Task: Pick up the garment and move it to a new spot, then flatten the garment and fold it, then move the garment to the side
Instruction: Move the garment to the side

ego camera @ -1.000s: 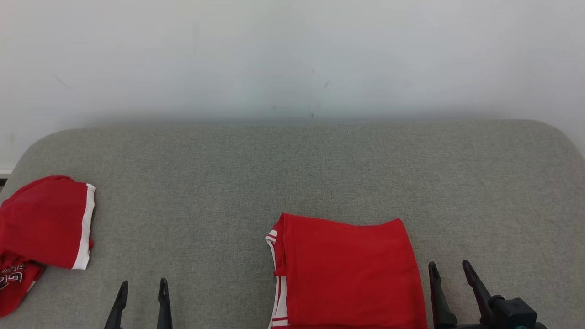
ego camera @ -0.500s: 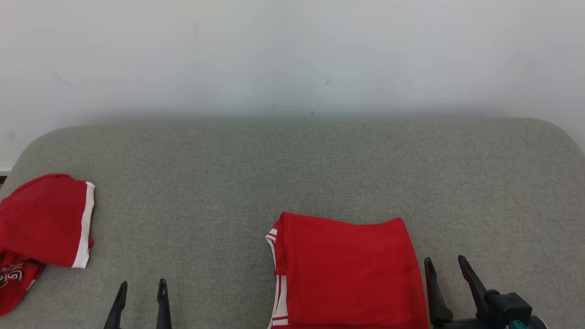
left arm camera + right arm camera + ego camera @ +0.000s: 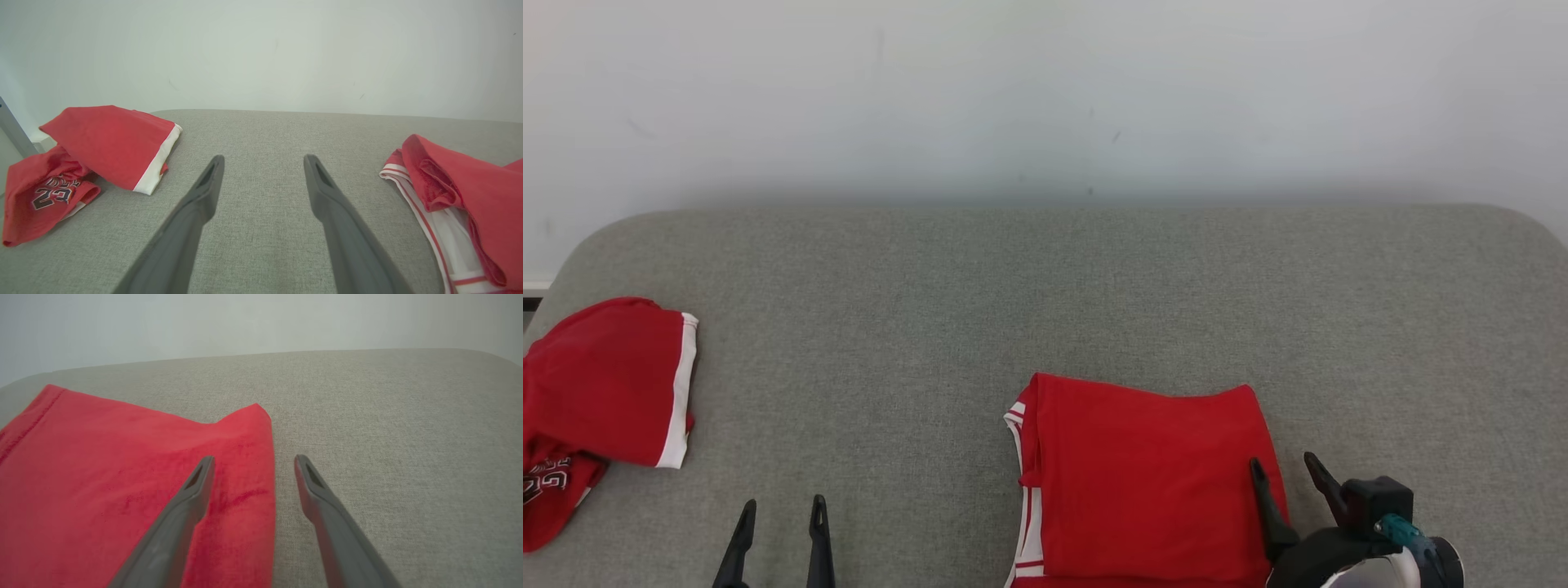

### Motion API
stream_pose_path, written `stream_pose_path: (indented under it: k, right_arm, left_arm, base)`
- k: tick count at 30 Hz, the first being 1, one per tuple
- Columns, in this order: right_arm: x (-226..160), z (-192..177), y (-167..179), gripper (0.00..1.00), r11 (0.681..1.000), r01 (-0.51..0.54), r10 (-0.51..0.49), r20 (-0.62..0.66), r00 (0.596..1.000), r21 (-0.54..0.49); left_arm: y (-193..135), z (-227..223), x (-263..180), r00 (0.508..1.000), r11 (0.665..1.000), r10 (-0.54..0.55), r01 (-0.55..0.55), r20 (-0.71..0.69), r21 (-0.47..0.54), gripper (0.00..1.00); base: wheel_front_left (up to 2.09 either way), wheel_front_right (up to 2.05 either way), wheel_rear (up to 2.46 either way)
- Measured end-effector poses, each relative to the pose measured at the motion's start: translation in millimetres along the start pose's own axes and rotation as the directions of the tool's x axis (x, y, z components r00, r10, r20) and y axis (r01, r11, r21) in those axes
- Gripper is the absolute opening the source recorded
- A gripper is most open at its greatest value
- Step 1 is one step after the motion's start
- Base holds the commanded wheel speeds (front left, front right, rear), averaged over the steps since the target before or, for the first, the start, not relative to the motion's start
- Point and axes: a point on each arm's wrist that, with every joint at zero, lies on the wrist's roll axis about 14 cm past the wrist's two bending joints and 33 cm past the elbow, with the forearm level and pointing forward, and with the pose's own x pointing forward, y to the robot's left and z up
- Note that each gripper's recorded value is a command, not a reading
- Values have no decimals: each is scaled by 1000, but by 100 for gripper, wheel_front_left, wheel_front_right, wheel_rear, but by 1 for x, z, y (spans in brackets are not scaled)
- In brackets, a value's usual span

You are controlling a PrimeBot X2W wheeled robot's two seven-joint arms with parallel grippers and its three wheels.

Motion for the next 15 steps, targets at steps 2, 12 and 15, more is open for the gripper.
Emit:
stream_pose_path:
  k: [2,12,15]
  right_arm:
    - [4,-8,-2,100,1000,6,-6,-41,999,4]
    - [13,-42,3,96,999,1,10,-212,977,49]
    - [16,-44,10,0,998,-15,30,-227,973,68]
  left_arm:
    - [0,-1,0,1000,1000,1,-1,-3,-1,100]
    - [1,-4,3,1000,1000,4,-4,-12,-3,100]
    - [1,-5,3,1000,1000,4,-4,-17,-3,100]
  base:
    - [0,0,0]
    - [0,0,0]
    - [0,0,0]
